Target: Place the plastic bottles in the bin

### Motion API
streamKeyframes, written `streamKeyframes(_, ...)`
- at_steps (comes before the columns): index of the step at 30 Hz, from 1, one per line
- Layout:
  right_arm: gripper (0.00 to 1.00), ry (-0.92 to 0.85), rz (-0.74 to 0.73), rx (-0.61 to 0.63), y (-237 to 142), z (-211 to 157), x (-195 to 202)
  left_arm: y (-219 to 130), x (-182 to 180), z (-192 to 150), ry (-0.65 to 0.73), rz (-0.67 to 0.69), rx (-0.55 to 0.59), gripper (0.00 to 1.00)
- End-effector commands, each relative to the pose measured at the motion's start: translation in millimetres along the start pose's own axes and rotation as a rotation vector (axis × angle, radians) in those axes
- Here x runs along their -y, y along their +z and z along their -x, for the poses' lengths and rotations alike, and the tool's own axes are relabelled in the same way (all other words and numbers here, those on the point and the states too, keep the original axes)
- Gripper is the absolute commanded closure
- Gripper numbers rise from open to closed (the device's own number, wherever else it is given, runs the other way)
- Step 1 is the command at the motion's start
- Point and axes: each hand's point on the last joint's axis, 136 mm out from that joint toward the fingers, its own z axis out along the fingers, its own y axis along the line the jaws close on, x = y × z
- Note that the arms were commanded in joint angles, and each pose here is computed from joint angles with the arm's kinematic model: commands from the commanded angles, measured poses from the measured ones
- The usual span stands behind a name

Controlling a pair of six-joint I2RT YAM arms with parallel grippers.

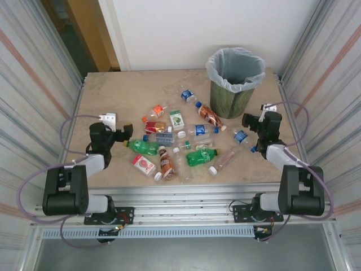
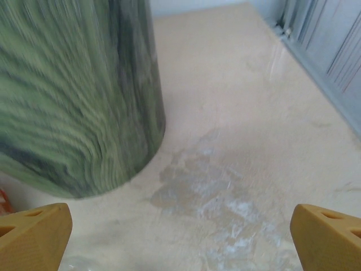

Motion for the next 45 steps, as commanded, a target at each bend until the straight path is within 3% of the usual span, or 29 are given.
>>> streamKeyframes(1,0.02,0.055,-0.054,-0.133,-25.7,-5.4,7.1,-12.0,-10.7,21.8,-0.056,0.054,0.026,0.01)
streamKeyframes(5,0.02,0.039,-0.029,-0.234,-52.6,-11.3,-5.9,-26.4,-5.6,43.4,-0.105,0.041,0.08,0.01)
streamKeyframes(10,0.02,-0.01,0.005,-0.447,-67.5,-38.6,-27.5,-40.7,0.7,63.4,-0.181,0.016,0.119,0.01)
streamKeyframes(16,0.02,-0.22,-0.06,-0.582,-57.6,-64.5,-44.6,-53.1,3.5,74.0,-0.239,0.003,0.17,0.01)
streamKeyframes(23,0.02,-0.311,-0.106,-0.649,-36.0,-79.1,-47.3,-57.4,1.5,73.0,-0.249,0.015,0.174,0.01)
streamKeyframes(34,0.01,-0.212,-0.15,-0.74,-0.6,-101.2,-34.3,-55.0,2.1,71.5,-0.249,0.013,0.163,0.01)
streamKeyframes(45,0.23,-0.019,-0.172,-0.812,13.6,-121.6,-6.5,-56.2,3.1,74.9,-0.245,0.007,0.164,0.01)
